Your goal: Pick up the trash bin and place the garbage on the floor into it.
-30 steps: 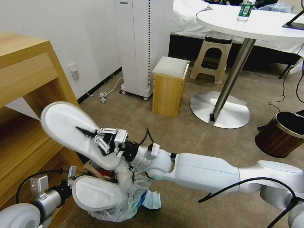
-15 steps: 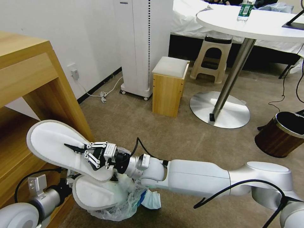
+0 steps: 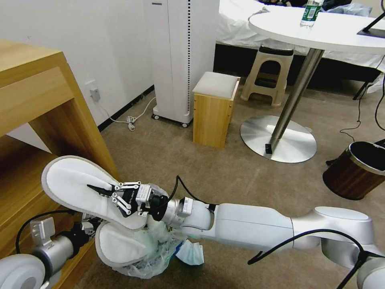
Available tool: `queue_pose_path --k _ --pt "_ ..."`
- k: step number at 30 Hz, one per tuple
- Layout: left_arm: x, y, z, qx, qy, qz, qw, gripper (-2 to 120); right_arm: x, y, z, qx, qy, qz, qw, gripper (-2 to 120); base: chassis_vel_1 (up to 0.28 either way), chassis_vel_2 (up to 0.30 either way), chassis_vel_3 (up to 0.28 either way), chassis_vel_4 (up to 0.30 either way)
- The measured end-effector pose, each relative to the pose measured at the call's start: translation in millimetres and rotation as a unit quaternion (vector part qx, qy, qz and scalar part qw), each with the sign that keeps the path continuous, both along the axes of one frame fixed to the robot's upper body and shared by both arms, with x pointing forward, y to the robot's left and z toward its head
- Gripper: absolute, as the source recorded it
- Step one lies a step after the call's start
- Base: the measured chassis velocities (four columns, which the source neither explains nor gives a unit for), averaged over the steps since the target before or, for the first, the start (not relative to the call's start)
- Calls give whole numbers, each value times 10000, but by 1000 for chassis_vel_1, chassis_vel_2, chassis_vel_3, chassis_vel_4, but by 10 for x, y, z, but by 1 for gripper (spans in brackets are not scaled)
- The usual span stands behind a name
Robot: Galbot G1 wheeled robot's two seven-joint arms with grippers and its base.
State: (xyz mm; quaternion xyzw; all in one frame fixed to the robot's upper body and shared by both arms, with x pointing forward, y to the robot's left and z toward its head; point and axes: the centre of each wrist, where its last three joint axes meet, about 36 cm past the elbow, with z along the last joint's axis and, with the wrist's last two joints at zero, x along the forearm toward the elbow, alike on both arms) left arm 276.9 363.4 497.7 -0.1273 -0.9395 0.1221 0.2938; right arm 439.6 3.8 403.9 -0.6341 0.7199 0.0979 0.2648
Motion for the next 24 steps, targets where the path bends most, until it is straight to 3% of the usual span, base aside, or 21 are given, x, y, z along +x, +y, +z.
queue_pose_path --k 24 --pt "88 113 -35 -102 -5 209 9997 0 -25 -70 107 -1 -71 93 9999 0 0 0 0 0"
